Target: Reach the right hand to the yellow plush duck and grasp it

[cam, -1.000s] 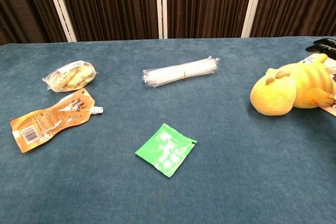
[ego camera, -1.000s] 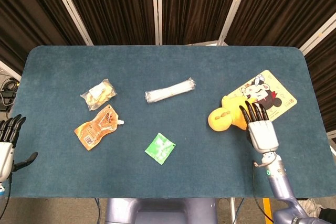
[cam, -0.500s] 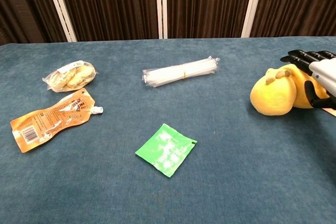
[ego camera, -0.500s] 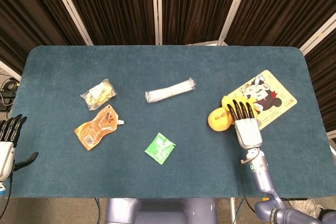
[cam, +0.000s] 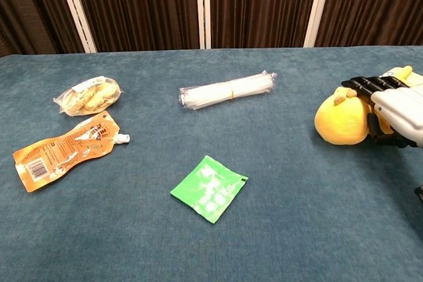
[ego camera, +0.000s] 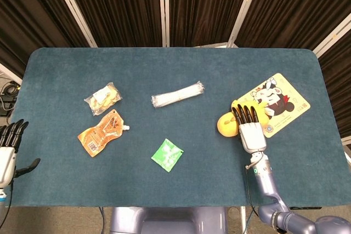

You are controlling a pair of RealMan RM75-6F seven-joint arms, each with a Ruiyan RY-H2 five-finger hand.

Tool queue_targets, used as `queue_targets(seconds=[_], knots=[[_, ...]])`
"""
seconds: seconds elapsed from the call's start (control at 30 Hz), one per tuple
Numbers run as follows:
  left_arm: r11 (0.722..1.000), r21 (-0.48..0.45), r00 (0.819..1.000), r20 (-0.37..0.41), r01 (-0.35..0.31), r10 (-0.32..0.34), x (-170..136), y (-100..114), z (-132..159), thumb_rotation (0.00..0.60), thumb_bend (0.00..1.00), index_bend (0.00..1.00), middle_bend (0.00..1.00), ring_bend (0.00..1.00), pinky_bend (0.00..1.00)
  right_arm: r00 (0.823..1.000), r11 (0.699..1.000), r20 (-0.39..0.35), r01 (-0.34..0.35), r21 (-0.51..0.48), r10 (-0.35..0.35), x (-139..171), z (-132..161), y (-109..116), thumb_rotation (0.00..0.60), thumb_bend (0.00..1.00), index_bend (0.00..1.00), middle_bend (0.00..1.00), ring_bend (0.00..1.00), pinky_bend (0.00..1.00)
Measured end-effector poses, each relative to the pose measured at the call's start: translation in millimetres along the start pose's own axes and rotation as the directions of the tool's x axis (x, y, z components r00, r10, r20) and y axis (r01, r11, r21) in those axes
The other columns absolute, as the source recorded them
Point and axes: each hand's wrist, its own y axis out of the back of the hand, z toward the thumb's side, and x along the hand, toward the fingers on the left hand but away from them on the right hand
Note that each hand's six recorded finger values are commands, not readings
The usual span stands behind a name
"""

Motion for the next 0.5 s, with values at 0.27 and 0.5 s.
queue_targets(seconds=[0.27, 0.5], knots=[[1.0, -0.002, 1.0, -0.007, -0.003, 0.003, 1, 1, -1, 0.6, 0.21, 0.0, 0.0, 0.0, 0.0, 0.998, 0.999, 0.061, 0.034, -0.012, -0.033, -13, -12, 3, 0.6, 1.0, 0.0, 0.0, 0.0, 0.0], [1.0, -0.004, 1.0, -0.003, -0.007, 0.007, 0, 2, -1, 0.6, 0.21, 0.0, 0.0, 0.0, 0.0, 0.99, 0.998, 0.133, 0.06, -0.02, -0.057, -20, -40, 14, 0.6, 1.0, 0.0, 0.0, 0.0, 0.0]])
